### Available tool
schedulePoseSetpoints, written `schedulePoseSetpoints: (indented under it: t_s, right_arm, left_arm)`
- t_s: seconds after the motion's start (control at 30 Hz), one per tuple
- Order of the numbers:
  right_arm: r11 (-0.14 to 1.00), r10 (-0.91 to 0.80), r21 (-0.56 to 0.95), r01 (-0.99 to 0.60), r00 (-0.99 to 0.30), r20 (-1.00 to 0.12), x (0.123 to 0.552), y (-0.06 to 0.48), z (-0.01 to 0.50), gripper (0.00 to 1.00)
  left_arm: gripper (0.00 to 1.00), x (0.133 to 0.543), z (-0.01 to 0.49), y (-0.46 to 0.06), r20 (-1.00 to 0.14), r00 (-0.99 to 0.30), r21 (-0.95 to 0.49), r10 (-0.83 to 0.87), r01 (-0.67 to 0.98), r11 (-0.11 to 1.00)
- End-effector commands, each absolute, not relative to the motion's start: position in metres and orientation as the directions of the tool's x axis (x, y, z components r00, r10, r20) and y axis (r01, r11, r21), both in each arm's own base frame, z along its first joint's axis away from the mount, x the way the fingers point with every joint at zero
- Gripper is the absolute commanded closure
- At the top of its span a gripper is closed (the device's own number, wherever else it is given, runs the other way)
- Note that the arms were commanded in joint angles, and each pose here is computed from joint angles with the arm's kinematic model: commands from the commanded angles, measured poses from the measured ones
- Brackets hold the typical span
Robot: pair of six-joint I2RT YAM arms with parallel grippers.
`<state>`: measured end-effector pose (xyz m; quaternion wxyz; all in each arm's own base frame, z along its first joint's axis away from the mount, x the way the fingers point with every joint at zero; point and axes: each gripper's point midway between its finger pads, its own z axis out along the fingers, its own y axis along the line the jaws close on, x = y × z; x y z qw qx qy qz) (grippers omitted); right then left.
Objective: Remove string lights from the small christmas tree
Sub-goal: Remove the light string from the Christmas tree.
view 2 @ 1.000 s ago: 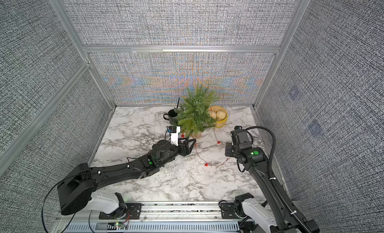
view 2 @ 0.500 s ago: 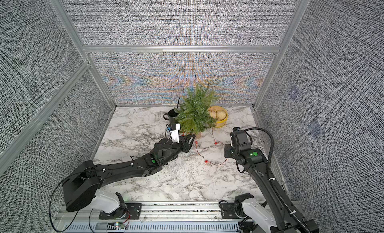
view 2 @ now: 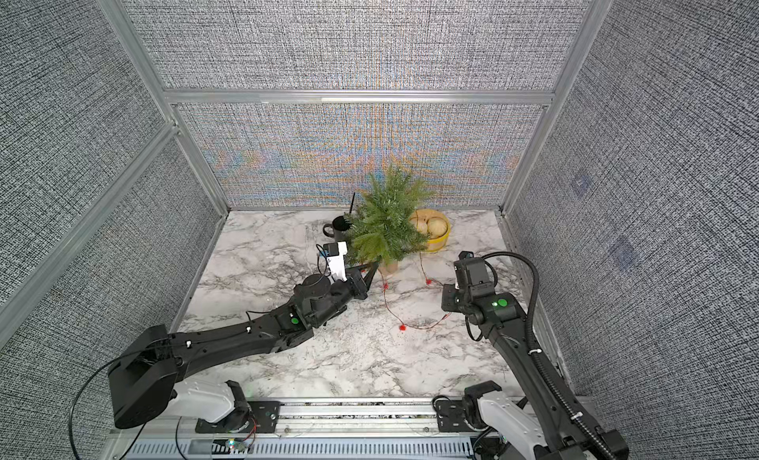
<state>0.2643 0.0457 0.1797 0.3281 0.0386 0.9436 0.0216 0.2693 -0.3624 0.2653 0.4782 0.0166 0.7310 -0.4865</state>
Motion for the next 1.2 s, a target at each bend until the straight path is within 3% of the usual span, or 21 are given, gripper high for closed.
schedulePoseSetpoints:
  t_s: [0.0, 0.1, 0.23, 0.47, 0.6, 0.97, 1.07, 1.17]
  right_arm:
    - [0.996, 0.087, 0.081, 0.046, -0.772, -0.629, 0.269, 0.050, 0.182, 1.00]
    - [0.995, 0.088, 0.092, 0.039, -0.773, -0.628, 0.270, 0.052, 0.183, 1.00]
    - [0.995, 0.082, 0.092, 0.031, -0.777, -0.624, 0.270, 0.054, 0.185, 1.00]
    - [0.995, 0.082, 0.099, 0.026, -0.783, -0.617, 0.258, 0.053, 0.185, 1.00]
    - [0.994, 0.085, 0.106, 0.025, -0.787, -0.611, 0.251, 0.052, 0.182, 1.00]
    - [0.993, 0.078, 0.114, 0.011, -0.798, -0.597, 0.244, 0.054, 0.176, 1.00]
    - [0.993, 0.078, 0.121, 0.007, -0.802, -0.592, 0.246, 0.056, 0.173, 1.00]
    - [0.991, 0.078, 0.132, -0.001, -0.804, -0.589, 0.247, 0.060, 0.173, 1.00]
  left_arm:
    - [0.92, 0.268, 0.259, -0.356, -0.706, -0.552, -0.702, -0.443, 0.464, 0.541]
    - [0.90, 0.266, 0.253, -0.354, -0.705, -0.565, -0.700, -0.430, 0.455, 0.550]
    - [0.69, 0.264, 0.238, -0.363, -0.706, -0.592, -0.694, -0.390, 0.465, 0.550]
    - [0.51, 0.261, 0.219, -0.382, -0.716, -0.605, -0.682, -0.349, 0.496, 0.538]
    - [0.50, 0.264, 0.205, -0.382, -0.711, -0.611, -0.681, -0.349, 0.473, 0.559]
    - [0.62, 0.267, 0.178, -0.343, -0.724, -0.575, -0.649, -0.382, 0.378, 0.661]
    - [0.59, 0.265, 0.184, -0.346, -0.730, -0.574, -0.647, -0.372, 0.401, 0.649]
    - [0.49, 0.262, 0.194, -0.361, -0.746, -0.575, -0.636, -0.337, 0.466, 0.615]
